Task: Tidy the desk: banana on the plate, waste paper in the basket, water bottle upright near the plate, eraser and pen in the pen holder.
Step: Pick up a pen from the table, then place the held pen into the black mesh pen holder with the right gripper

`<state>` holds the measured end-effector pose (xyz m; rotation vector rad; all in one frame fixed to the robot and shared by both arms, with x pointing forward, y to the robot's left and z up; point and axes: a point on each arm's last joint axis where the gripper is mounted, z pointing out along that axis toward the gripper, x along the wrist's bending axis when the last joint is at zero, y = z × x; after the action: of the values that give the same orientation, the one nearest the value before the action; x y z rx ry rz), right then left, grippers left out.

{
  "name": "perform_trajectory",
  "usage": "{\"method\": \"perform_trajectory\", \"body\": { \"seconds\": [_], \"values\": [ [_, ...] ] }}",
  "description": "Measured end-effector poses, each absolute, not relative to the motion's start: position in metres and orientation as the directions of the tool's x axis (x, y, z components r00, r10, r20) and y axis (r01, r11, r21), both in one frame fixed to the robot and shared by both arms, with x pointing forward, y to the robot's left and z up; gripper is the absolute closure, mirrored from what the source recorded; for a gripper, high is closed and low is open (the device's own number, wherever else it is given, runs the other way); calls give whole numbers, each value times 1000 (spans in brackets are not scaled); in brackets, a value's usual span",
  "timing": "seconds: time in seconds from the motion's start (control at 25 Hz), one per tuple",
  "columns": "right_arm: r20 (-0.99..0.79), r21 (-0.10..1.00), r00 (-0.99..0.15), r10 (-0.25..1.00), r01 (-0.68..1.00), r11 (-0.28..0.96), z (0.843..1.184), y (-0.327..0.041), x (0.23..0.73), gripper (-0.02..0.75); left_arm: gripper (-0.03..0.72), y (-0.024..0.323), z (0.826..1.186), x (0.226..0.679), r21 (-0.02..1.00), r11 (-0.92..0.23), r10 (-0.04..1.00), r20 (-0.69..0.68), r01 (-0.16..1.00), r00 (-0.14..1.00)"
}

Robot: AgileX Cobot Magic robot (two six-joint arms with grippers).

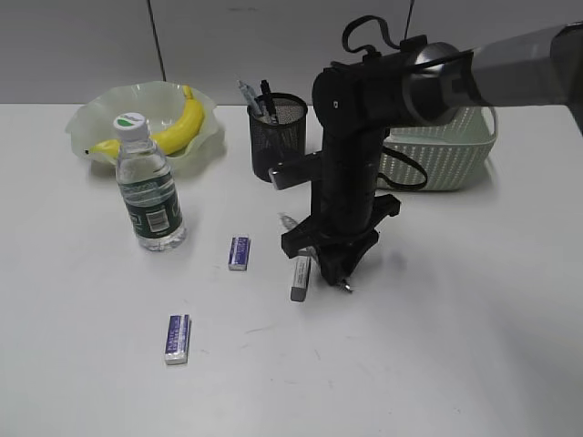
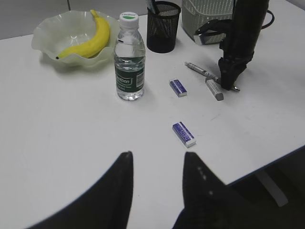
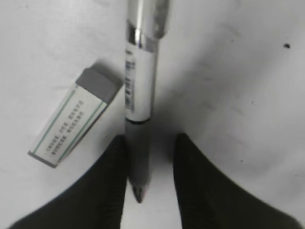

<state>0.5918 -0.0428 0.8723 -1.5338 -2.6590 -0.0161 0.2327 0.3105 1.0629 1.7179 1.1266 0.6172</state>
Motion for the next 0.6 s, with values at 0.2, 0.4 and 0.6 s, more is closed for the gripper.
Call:
{"method": "perform_trajectory", "body": {
  "seconds": [0.2,0.4,0.6],
  "values": [
    [68,-51,-500,864,863,503,875,-40,595,636,426,311,1063,233,906,-118,891,-85,407,446],
    [70,-17,-507,859,860,509,903,-30,610,636,426,311,1063,233,906,-118,891,-84,407,446],
    [55,150,-519,853,849,507,961,-19,630,636,426,311,1063,233,906,-118,891,-84,407,446]
  ]
}}
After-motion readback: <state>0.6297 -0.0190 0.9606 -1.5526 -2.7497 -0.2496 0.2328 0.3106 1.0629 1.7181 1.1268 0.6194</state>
